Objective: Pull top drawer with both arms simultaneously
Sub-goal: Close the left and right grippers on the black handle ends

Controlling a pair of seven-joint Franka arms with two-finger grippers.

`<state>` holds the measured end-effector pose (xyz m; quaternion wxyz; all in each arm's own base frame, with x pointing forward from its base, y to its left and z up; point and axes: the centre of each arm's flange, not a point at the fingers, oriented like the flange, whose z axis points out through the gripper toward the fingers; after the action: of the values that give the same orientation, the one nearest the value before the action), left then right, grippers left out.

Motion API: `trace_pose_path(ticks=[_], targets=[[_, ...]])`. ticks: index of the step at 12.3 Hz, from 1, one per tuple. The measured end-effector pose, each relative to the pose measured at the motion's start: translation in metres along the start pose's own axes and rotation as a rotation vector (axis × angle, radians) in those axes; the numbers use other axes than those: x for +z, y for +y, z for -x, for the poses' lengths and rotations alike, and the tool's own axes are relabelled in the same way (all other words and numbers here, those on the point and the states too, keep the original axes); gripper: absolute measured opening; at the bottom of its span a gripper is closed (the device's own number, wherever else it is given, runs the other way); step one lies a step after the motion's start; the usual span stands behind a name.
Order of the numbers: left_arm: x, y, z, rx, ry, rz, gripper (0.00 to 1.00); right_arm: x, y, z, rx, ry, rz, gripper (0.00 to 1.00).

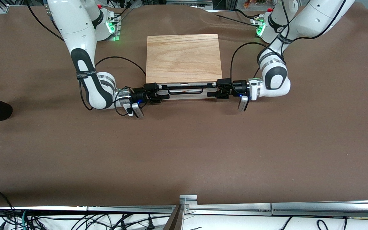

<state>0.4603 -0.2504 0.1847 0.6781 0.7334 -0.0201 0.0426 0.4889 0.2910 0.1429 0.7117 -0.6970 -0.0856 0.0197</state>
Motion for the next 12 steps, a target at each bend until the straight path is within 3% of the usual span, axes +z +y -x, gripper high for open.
trace_pose_path(ticks=[4,6,9,12], targets=[[0.008,-0.015,0.007,-0.027,-0.008,0.011,0.69,0.006,-0.001,0.0,-0.001,0.007,-0.008,0.96],[0.015,-0.019,0.009,-0.049,0.007,0.023,0.56,0.007,-0.001,0.0,-0.002,0.016,-0.011,0.93],[0.027,-0.02,0.012,-0.066,0.012,0.034,0.56,0.01,-0.001,0.0,-0.003,0.015,-0.008,0.76],[0.028,-0.021,0.013,-0.069,0.011,0.036,0.53,0.013,-0.001,0.0,-0.004,0.018,-0.001,0.68]])
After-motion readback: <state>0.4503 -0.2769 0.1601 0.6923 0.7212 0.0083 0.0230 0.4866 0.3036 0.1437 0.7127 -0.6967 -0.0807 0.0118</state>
